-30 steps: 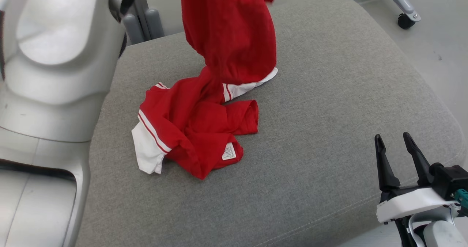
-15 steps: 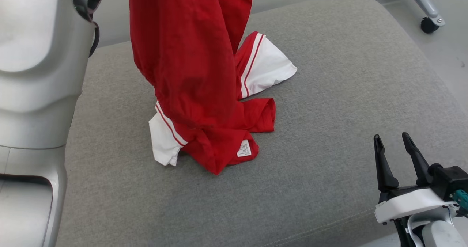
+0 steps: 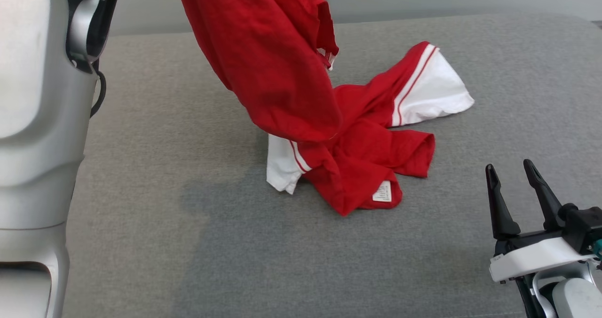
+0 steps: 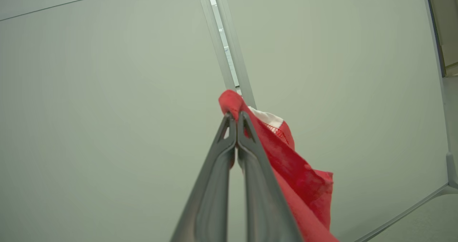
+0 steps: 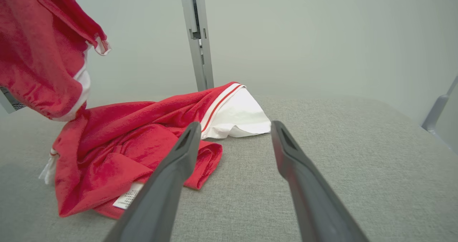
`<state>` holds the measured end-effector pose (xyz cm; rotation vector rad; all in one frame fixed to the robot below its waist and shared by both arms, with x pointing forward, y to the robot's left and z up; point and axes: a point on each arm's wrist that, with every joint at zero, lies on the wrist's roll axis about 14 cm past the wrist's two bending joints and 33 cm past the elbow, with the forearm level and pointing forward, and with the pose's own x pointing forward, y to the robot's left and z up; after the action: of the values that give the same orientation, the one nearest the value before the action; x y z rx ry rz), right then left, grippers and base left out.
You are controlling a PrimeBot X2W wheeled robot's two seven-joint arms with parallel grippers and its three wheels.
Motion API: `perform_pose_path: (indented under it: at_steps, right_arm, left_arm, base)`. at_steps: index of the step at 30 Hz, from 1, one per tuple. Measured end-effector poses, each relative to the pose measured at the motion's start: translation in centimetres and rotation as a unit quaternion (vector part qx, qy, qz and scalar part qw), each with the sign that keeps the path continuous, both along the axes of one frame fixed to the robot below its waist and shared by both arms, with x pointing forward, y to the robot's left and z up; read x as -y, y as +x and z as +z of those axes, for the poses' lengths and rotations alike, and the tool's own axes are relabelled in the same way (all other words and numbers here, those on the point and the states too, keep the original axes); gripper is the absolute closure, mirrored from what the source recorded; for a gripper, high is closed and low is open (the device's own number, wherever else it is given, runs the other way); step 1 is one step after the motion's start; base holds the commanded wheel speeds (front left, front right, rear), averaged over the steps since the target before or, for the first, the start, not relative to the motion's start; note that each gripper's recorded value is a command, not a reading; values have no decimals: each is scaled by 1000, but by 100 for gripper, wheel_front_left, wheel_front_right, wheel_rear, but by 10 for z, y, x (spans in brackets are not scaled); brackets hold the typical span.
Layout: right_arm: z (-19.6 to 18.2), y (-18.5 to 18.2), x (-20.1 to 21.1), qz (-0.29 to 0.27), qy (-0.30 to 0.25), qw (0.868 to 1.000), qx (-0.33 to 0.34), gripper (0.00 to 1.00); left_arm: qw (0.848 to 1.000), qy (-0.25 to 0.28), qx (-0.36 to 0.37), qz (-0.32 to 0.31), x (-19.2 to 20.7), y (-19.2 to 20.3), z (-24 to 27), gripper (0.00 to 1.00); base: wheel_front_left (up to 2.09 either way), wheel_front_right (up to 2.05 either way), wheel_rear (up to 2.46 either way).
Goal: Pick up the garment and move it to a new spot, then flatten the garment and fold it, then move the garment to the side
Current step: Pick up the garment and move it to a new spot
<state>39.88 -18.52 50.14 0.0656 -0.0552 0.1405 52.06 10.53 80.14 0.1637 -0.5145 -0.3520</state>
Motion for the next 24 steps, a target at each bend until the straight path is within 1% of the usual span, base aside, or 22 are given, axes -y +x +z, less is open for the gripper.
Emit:
perform_pose_path:
  at_steps: [8,17,21,23,24]
  right_arm:
    - [-1,25,-60,88,3,996,-1,0]
    - [-1,40,-128,184,8,983,1,0]
    - [1,43,-148,213,7,977,4,0]
    - [2,45,-152,219,8,976,6,0]
    - [-2,49,-150,221,4,975,2,0]
  left_arm:
    - [995,-4,-18,101,-88,-26,-17,100]
    - [980,-9,-34,198,-166,-67,-28,100]
    - [970,-9,-40,241,-198,-80,-32,100]
    - [967,-11,-42,252,-208,-81,-35,100]
    - [962,-12,-54,266,-219,-76,-47,100]
  base:
    - [0,0,0]
    - [0,0,0]
    - [0,0,0]
    - [0,0,0]
    - [0,0,0]
